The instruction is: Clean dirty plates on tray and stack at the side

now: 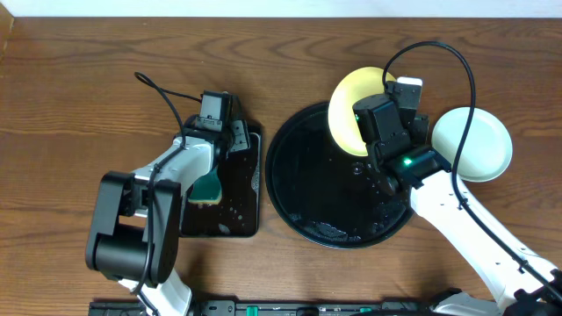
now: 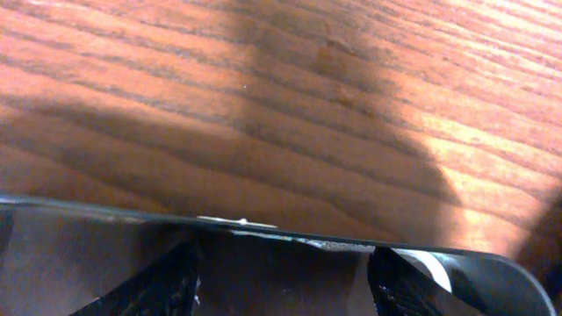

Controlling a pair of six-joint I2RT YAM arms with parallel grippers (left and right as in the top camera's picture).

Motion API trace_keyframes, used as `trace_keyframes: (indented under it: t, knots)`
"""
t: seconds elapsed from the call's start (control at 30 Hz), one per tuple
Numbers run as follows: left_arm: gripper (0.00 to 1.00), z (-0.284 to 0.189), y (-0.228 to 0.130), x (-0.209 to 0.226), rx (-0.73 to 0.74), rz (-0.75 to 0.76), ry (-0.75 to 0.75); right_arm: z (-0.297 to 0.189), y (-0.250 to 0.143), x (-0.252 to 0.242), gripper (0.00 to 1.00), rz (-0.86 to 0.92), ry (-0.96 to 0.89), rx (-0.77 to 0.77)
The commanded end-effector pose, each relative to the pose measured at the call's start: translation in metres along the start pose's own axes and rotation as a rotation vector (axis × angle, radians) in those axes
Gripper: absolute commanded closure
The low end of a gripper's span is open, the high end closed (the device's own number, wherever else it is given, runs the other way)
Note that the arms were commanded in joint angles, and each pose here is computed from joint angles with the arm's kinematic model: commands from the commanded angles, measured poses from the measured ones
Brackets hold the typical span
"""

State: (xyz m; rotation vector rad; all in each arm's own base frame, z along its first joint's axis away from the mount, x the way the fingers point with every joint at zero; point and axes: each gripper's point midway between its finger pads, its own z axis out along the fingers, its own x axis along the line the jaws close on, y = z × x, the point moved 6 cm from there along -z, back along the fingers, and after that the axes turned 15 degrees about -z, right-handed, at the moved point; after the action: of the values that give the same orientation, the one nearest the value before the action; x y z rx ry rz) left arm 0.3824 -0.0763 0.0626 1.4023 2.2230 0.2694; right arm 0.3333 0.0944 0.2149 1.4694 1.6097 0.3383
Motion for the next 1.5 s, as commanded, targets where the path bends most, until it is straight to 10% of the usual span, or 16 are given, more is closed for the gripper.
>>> trace_keyframes:
  t: [0.0, 1.47]
  knots:
    - [0.36, 0.007, 0.002, -0.003, -0.013, 0.01, -0.012, -0.001, 0.0, -0.006, 0.99, 0.03, -0.013, 0.002]
    - [0.37, -0.01, 0.011, -0.043, -0.101, 0.051, -0.158, -0.001, 0.006, -0.007, 0.99, -0.155, -0.027, -0.026]
